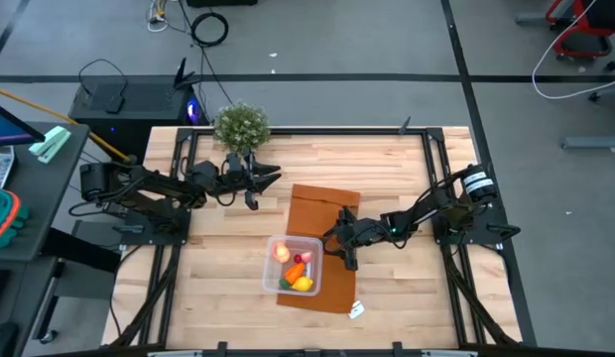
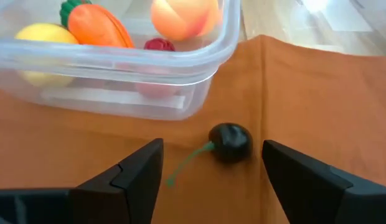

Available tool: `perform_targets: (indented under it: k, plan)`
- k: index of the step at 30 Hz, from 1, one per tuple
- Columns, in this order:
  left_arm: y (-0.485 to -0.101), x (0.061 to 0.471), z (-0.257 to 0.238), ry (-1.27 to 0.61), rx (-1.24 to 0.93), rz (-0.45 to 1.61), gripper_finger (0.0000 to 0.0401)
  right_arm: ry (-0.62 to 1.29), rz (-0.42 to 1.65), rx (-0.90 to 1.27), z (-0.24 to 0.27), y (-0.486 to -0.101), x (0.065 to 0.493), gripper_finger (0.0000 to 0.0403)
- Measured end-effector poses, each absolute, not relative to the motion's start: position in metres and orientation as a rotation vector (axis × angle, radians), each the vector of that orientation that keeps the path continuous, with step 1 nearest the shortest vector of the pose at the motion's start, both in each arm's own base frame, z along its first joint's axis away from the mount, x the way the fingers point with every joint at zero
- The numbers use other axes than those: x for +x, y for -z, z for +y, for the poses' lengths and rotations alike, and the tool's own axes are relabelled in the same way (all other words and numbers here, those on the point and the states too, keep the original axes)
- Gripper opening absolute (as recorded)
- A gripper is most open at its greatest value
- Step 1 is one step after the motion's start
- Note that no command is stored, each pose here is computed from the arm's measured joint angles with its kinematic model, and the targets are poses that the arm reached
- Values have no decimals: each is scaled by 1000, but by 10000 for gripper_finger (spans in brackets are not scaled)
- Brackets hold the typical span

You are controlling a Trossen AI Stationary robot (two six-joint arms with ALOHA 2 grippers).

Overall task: Pick and placing Produce into tupperware
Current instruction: Put the black cherry into the transparent bin

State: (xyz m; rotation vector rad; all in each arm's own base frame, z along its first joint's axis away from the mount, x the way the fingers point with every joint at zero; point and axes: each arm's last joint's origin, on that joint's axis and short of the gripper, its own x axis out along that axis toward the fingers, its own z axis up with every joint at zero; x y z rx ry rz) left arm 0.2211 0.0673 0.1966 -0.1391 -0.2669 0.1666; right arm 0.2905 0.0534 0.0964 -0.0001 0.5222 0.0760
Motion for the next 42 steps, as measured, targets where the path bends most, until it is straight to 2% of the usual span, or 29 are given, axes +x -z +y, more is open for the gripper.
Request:
perform_targets:
  k: [18,42]
  plan:
    - [-197,221,67,-167,-139,-267,112,-86,524,-34,57,-92,306,217]
    - [-196,221,67,-167,-139,-265,111,-83,542,-32,57,-91,305,131]
